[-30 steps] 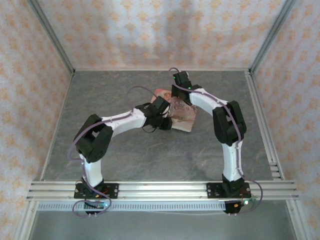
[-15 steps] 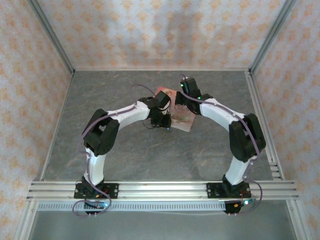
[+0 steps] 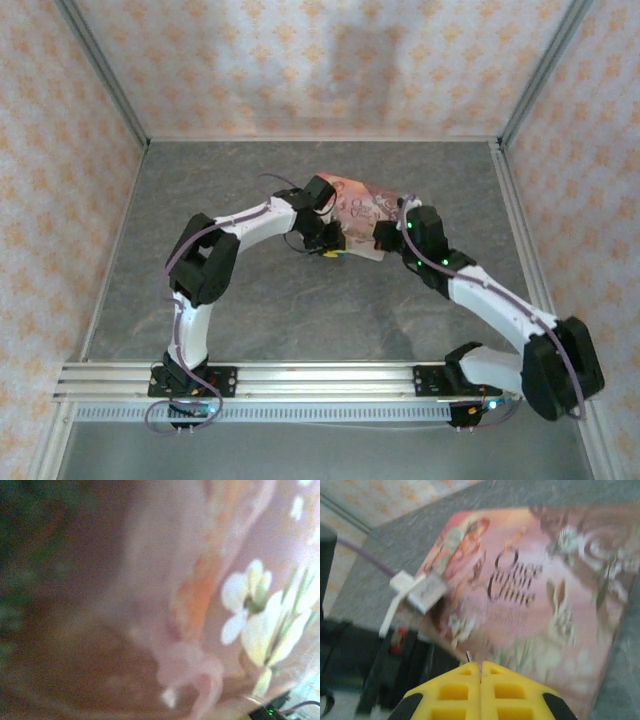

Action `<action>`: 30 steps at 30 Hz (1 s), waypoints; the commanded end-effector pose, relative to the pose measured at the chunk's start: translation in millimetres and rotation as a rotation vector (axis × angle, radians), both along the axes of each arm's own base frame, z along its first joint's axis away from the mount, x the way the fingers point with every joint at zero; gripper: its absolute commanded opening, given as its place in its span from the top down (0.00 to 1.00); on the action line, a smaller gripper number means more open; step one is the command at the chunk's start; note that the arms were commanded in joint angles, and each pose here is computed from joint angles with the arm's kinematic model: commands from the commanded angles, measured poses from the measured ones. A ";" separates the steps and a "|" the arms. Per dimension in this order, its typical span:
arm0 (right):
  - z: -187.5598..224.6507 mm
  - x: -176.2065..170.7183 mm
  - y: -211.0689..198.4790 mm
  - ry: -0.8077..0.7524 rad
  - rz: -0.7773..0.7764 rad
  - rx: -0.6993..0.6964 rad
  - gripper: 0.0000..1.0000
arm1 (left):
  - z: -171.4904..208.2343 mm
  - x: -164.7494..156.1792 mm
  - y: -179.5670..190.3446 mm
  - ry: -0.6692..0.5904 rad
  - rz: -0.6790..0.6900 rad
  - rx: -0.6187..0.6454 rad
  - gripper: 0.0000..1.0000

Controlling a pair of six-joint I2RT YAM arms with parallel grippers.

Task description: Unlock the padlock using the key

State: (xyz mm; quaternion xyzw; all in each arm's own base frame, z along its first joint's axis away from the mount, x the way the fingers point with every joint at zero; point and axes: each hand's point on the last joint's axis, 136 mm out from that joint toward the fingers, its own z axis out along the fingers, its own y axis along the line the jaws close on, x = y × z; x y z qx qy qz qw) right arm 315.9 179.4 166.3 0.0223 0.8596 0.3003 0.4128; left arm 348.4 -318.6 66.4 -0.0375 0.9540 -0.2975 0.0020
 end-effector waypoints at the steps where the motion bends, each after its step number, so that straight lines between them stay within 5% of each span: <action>1: 11.9 -18.1 12.5 -0.044 0.064 0.162 1.00 | 27.0 13.5 -15.3 0.025 0.047 -0.117 0.92; 18: -10.1 -40.7 1.7 -0.152 0.029 0.259 1.00 | 59.2 21.2 -13.3 0.024 0.055 -0.131 0.91; 23: -20.6 -30.1 -15.1 -0.115 -0.070 0.150 1.00 | 47.9 19.7 2.6 -0.067 0.089 -0.072 0.68; 30: 14.7 2.9 -37.2 -0.141 -0.189 -0.072 1.00 | 45.4 14.3 4.4 -0.365 0.054 -0.096 0.57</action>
